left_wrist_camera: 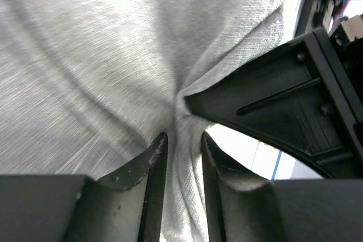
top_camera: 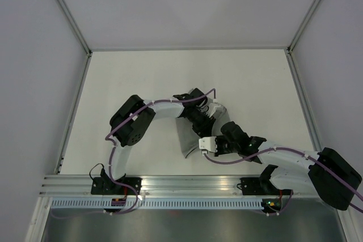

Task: Fold the napkin, place the utensils inside, and roll it up
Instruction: Roll the napkin with the utensil

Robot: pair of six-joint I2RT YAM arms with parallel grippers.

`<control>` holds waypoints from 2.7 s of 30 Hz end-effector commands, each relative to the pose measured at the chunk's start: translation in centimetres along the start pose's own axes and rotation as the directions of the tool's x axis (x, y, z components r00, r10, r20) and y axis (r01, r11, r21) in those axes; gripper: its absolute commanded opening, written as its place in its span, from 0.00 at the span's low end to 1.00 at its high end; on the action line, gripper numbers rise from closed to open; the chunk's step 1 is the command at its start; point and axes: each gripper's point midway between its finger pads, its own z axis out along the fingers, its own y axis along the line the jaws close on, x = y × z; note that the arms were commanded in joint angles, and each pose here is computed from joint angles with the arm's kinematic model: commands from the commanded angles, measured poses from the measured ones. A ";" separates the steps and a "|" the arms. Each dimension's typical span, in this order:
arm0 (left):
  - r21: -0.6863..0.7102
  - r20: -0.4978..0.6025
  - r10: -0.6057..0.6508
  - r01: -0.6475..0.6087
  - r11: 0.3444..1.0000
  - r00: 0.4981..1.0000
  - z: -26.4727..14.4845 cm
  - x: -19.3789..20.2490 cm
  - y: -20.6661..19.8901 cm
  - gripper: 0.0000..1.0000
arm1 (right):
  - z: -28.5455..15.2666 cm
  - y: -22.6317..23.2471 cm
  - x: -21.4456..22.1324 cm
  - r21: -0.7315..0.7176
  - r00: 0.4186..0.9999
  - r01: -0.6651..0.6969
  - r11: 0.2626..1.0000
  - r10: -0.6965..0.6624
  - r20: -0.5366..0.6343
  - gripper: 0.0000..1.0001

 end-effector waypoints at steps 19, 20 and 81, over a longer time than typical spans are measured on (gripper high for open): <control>-0.267 0.816 -0.035 0.431 0.862 0.577 -16.3 -9.7 5.8 0.37 | -1.6 0.8 2.8 -0.374 0.936 -0.346 0.860 0.344 -0.075 0.00; -0.295 0.829 -0.004 0.443 0.846 0.559 -17.1 -9.7 6.0 0.36 | -1.4 0.7 3.0 -0.400 0.926 -0.372 0.838 0.366 -0.095 0.00; -0.687 -0.283 0.782 -0.686 0.239 0.555 4.0 -2.0 -1.0 0.43 | -0.6 -1.8 7.2 -0.701 0.557 -0.688 0.188 0.756 -0.344 0.01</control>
